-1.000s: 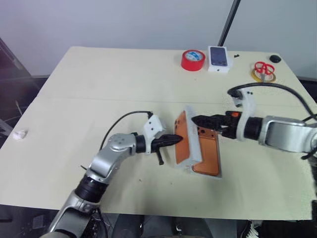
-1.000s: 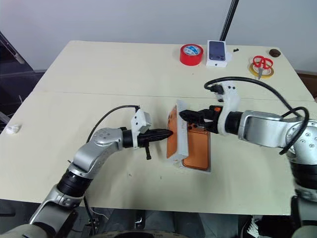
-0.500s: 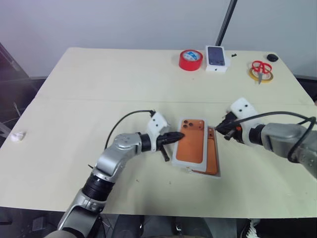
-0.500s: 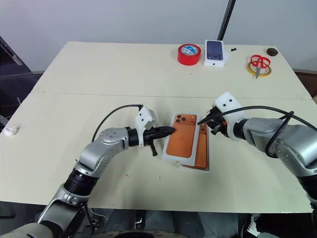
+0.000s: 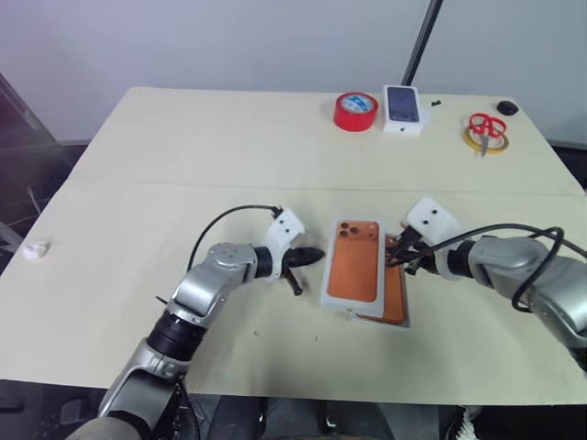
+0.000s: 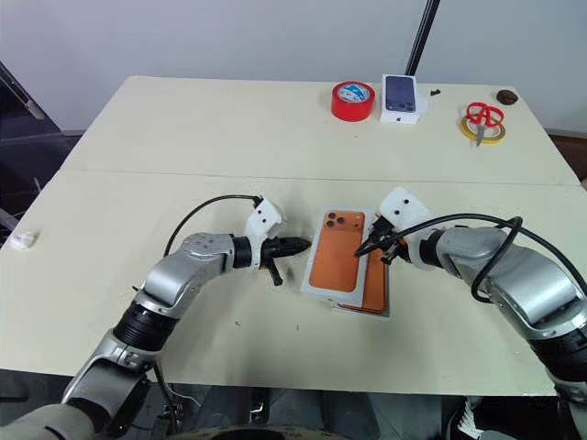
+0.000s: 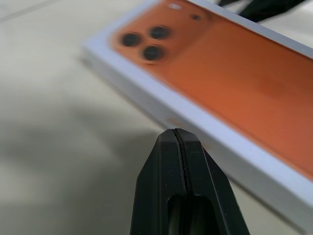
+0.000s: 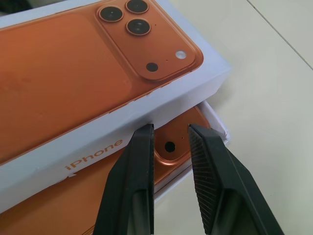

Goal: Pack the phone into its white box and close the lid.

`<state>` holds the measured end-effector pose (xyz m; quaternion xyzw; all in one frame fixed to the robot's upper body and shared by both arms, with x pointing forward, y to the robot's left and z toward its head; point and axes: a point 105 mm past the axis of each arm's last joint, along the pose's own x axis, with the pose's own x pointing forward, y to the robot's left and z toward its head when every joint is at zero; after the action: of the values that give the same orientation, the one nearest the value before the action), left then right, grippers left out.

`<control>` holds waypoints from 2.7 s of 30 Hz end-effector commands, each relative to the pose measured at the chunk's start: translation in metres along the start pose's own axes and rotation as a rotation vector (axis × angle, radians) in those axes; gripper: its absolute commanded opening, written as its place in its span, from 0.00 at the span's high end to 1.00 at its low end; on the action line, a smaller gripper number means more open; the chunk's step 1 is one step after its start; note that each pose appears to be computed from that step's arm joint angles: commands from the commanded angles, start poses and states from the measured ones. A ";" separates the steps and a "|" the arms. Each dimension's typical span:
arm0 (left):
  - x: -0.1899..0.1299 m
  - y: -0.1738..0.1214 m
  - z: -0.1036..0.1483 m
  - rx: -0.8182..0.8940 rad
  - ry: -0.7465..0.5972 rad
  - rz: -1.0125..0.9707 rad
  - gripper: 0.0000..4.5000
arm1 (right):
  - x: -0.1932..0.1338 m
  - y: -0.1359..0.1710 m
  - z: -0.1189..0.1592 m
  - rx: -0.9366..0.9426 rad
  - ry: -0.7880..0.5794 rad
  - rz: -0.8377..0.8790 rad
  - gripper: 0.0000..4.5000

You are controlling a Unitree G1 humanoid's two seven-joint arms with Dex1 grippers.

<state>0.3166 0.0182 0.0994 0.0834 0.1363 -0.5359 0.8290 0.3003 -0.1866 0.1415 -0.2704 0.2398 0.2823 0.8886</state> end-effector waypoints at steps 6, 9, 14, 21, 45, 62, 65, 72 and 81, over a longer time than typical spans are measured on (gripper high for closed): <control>0.004 -0.007 0.015 0.038 -0.054 -0.043 1.00 | -0.010 0.003 0.009 -0.056 -0.028 0.002 0.99; 0.005 -0.014 0.019 0.043 -0.072 -0.071 1.00 | -0.014 0.008 0.008 -0.093 -0.020 0.025 0.99; 0.010 -0.027 0.027 0.069 -0.088 -0.128 1.00 | -0.022 0.009 0.005 -0.120 0.002 0.042 0.99; 0.022 -0.040 0.032 0.091 -0.094 -0.180 1.00 | -0.031 0.008 -0.003 -0.138 0.036 0.052 0.99; 0.026 -0.030 0.027 0.071 -0.082 -0.140 1.00 | -0.028 0.016 -0.021 -0.100 0.081 0.071 0.99; 0.032 -0.031 0.033 0.068 -0.101 -0.137 1.00 | -0.030 0.018 -0.027 -0.095 0.103 0.065 0.99; 0.033 -0.030 0.033 0.069 -0.099 -0.134 1.00 | -0.030 0.017 -0.028 -0.095 0.105 0.062 0.99; 0.033 -0.027 0.029 0.068 -0.087 -0.119 1.00 | -0.030 0.014 -0.030 -0.095 0.110 0.050 0.99; 0.029 -0.035 0.030 0.080 -0.091 -0.159 1.00 | -0.031 0.014 -0.030 -0.102 0.112 0.055 0.99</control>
<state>0.3063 -0.0223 0.1042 0.0813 0.1122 -0.5918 0.7941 0.2597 -0.2108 0.1204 -0.3121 0.3084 0.3005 0.8469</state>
